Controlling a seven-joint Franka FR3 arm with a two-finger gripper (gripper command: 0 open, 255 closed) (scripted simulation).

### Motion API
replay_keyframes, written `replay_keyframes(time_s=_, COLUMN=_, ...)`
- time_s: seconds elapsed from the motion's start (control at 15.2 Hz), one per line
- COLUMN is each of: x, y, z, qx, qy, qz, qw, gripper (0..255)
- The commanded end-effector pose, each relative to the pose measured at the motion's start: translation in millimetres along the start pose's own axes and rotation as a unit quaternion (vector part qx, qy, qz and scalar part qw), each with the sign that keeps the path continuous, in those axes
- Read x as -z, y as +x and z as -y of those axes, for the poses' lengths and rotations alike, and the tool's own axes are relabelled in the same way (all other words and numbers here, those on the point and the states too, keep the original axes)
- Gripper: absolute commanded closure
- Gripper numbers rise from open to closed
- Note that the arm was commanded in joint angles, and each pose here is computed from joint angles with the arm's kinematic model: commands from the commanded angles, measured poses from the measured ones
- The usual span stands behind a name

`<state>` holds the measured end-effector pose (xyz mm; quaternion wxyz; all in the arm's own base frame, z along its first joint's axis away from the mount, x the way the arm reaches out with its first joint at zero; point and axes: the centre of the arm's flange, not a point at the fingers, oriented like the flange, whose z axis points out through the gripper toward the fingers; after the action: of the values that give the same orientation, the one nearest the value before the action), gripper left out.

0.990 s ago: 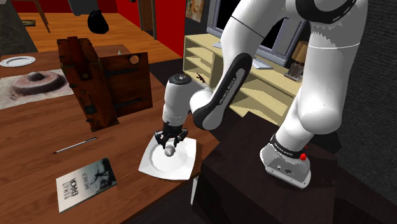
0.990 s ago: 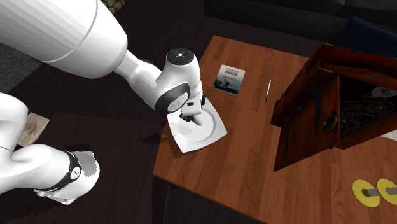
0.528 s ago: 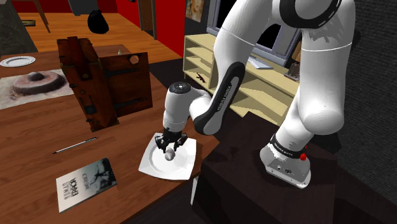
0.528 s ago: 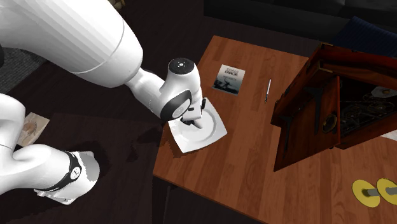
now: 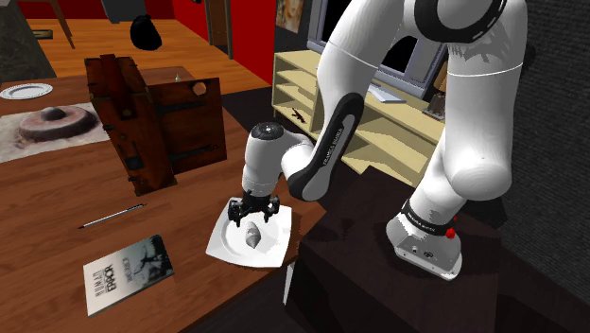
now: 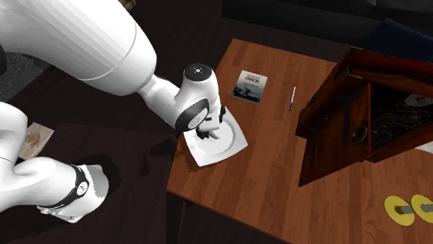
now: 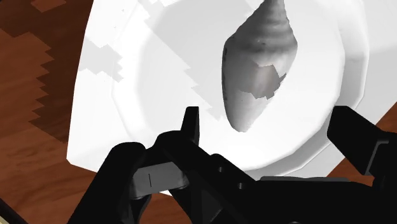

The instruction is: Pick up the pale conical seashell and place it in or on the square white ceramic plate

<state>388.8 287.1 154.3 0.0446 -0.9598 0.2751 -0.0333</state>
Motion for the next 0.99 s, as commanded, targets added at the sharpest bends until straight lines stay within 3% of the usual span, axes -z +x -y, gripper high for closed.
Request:
replay_keyframes(time_s=0.0, x=0.0, y=0.0, z=0.0, qx=0.000, qy=0.000, qz=0.000, qw=1.0000, gripper=0)
replay_keyframes(time_s=0.13, x=0.0, y=0.0, z=0.0, qx=0.000, qy=0.000, qz=0.000, qw=1.0000, gripper=0)
replay_keyframes(time_s=0.4, x=50.0, y=0.0, z=-0.1, qx=0.000, qy=0.000, qz=0.000, qw=1.0000, gripper=0)
replay_keyframes(time_s=0.92, x=50.0, y=0.0, z=-0.1, qx=0.000, qy=0.000, qz=0.000, qw=1.0000, gripper=0)
